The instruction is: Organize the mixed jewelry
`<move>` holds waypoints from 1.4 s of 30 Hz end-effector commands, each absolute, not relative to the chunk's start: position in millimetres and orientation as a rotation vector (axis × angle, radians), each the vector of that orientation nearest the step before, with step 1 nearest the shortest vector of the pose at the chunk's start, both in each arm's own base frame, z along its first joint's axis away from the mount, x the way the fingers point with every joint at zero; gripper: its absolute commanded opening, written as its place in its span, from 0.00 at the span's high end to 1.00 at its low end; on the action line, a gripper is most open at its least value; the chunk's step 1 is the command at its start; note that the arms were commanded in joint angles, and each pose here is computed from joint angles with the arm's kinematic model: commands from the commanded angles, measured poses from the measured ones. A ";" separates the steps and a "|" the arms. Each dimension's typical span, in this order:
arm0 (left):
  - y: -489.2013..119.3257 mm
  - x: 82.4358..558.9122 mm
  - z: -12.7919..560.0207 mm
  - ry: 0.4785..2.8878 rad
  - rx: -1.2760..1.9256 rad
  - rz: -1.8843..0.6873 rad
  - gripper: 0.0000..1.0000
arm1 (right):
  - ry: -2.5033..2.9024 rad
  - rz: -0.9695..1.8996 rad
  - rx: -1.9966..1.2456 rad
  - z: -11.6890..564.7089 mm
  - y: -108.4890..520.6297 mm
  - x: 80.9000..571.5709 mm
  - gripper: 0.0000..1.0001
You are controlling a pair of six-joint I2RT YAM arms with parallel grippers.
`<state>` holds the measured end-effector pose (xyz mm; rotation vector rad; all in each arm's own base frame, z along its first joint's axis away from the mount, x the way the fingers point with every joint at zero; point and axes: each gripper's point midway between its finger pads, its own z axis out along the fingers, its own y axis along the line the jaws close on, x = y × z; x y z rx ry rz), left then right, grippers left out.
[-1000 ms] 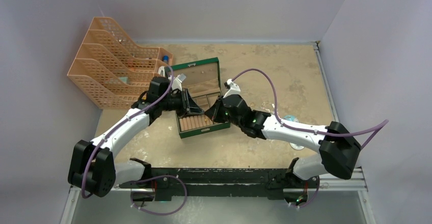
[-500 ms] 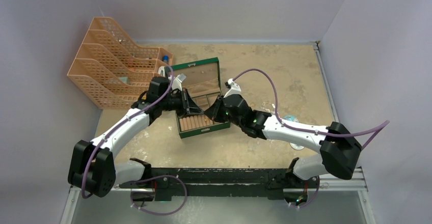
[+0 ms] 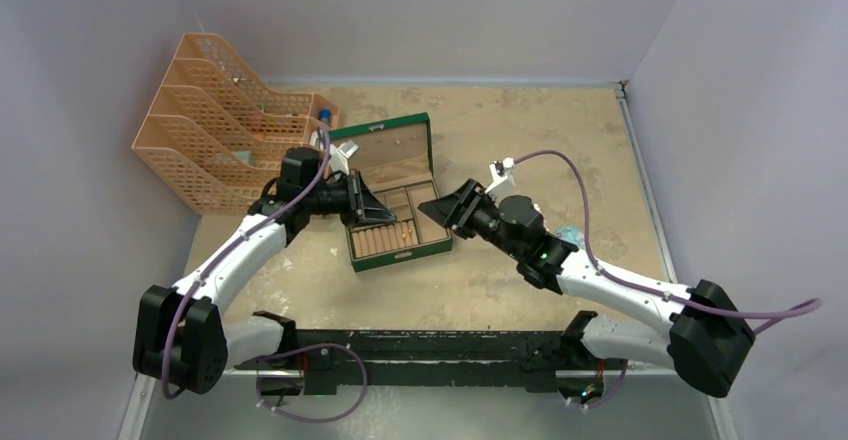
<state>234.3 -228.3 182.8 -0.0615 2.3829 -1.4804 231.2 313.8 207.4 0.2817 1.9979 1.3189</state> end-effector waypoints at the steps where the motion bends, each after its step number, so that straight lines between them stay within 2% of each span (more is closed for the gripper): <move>1: -234.7 223.4 252.4 2.182 0.111 -1.718 1.00 | 1.772 1.638 0.242 264.2 317.5 218.8 0.38; 7: -237.1 209.9 294.0 2.062 0.211 -1.840 1.00 | 1.622 1.796 0.081 300.5 329.1 203.2 0.35; 10: -237.1 206.1 304.6 2.036 0.226 -1.865 1.00 | 1.562 1.872 -0.051 320.6 337.8 189.2 0.38; 17: -236.8 199.8 315.5 1.999 0.261 -1.900 1.00 | 1.559 1.892 -0.056 329.3 342.3 190.5 0.42; 21: -237.0 200.0 316.5 1.990 0.262 -1.905 1.00 | 1.564 1.912 -0.064 328.3 344.8 188.8 0.50; 31: -237.0 200.4 314.7 1.983 0.253 -1.908 1.00 | 1.553 1.946 -0.066 329.0 345.3 186.1 0.76; 42: -236.9 199.8 310.1 1.992 0.248 -1.909 1.00 | 1.555 1.952 -0.033 328.0 345.0 188.9 0.90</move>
